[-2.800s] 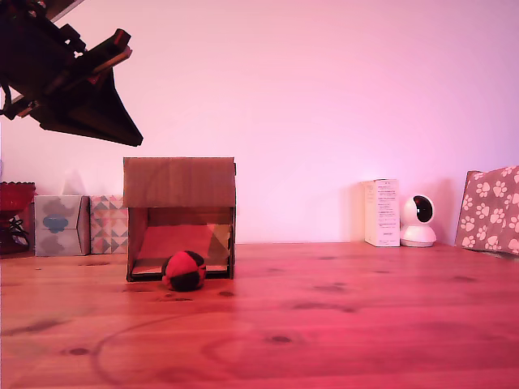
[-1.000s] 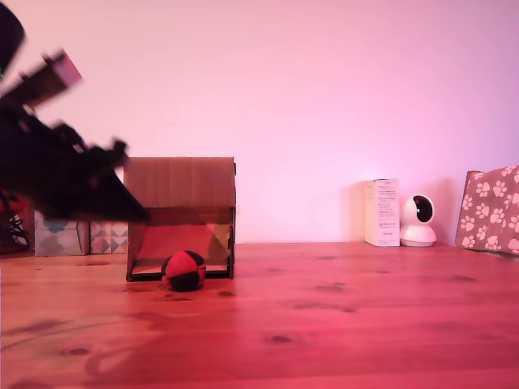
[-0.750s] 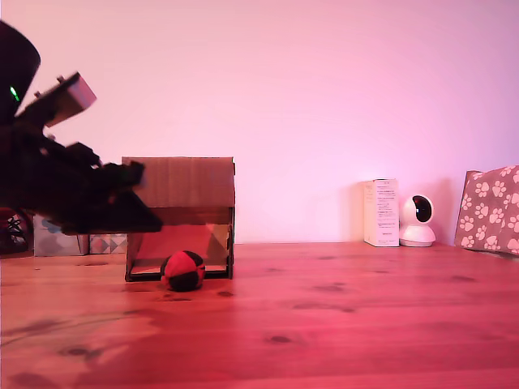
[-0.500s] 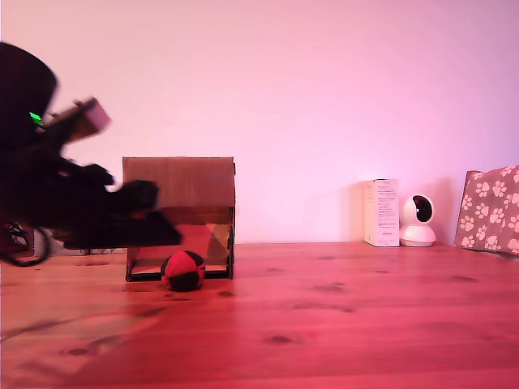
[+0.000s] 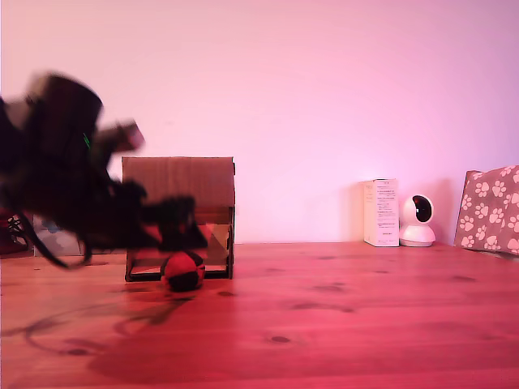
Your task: Drop the footbag into the cardboard dice tower
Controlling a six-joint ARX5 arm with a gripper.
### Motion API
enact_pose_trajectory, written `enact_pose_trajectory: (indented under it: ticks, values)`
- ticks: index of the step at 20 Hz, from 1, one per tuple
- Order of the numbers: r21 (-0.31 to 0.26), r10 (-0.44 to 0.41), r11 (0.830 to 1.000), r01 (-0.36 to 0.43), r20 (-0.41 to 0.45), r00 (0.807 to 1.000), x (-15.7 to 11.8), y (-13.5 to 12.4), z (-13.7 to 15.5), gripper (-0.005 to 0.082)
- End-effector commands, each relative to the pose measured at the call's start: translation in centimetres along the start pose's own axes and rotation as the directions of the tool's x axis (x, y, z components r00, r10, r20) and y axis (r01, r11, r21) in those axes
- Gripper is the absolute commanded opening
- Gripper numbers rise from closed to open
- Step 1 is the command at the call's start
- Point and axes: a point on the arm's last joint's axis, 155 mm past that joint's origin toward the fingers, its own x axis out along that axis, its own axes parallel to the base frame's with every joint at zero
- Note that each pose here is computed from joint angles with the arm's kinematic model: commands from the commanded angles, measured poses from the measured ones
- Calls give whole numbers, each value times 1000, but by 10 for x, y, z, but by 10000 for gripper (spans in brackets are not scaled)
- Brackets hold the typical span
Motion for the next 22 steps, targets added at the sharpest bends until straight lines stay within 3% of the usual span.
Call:
enact_pose_trajectory:
  ticks: [1,6,7,9,12,16,22]
  values:
    - [5,14,1000,-14,-9,1000,8,3,-5,761]
    - [3,42,999,-42,-33,999,14,9,-9,747]
    - [3,51,999,-51,-37,998,14,11,-9,700]
    - [-2,58,998,-58,-54,997,18,16,-14,526]
    - [-10,43,999,-44,-103,994,26,15,-32,419]
    - [-10,43,999,-44,-111,993,27,15,-35,186]
    - [-12,23,1000,-25,-122,992,20,6,-26,162]
